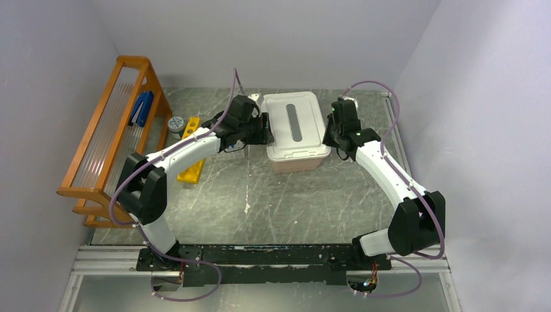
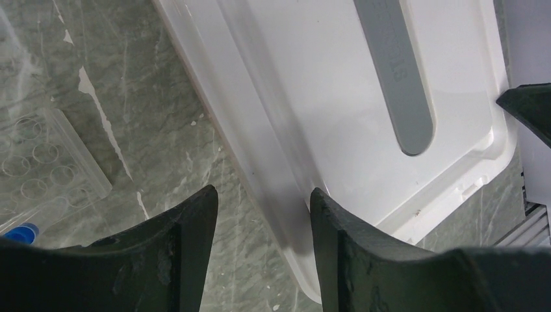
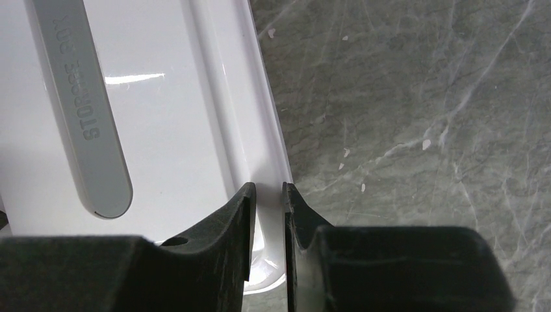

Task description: Organize the chemistry lab equipment

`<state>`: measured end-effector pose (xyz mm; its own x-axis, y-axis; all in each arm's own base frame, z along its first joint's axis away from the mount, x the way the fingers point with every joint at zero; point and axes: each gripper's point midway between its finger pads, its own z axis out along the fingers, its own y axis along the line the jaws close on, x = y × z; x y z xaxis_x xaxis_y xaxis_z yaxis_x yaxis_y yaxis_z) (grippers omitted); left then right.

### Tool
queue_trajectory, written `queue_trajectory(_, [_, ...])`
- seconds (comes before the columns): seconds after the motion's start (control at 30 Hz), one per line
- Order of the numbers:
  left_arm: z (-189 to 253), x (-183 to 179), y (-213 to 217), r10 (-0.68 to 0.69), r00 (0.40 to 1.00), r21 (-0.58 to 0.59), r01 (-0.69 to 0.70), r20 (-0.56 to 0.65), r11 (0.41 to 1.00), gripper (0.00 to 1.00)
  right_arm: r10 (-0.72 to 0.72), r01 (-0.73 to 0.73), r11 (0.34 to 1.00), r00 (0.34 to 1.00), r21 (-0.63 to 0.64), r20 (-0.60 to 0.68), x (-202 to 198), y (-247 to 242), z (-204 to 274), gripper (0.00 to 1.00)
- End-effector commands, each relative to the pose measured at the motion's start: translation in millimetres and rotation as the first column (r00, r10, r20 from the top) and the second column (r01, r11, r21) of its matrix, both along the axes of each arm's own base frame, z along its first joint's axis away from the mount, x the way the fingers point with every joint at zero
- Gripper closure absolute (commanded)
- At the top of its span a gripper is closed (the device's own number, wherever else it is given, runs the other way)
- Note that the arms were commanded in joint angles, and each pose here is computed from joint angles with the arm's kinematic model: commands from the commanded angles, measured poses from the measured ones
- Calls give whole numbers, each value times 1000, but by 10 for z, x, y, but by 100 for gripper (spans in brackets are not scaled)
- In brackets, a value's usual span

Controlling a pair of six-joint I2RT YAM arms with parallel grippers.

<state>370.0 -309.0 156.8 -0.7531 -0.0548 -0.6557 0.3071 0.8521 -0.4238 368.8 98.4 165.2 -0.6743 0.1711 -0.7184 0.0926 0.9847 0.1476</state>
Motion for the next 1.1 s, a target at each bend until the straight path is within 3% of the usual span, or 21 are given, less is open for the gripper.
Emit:
queue_trajectory(0.0, [-7,148,118,59,998,52,-60,31,997,40,-52,43,996,993,-80,-108,-103,-158,-383,77])
queue_trajectory(0.27, [-210,277,177,107,994,75,-107,4,991,43,-48,44,998,996,-49,-77,45,-84,-224,70])
queue_trajectory(0.4, [-437,314,248,138,990,90,-134,-36,987,45,-37,36,999,997,-18,-66,104,-12,-165,69])
queue_trajectory(0.6, [-428,458,279,169,985,100,-165,-32,981,46,-28,27,1000,997,-8,-67,223,45,-148,69])
queue_trajectory(0.8, [-429,647,295,174,984,103,-169,-40,980,46,-29,25,999,995,-43,-94,399,63,-333,68])
queue_trajectory(1.07, [-718,743,350,189,979,183,-172,-78,968,52,-35,22,997,982,-73,-184,473,59,-735,74])
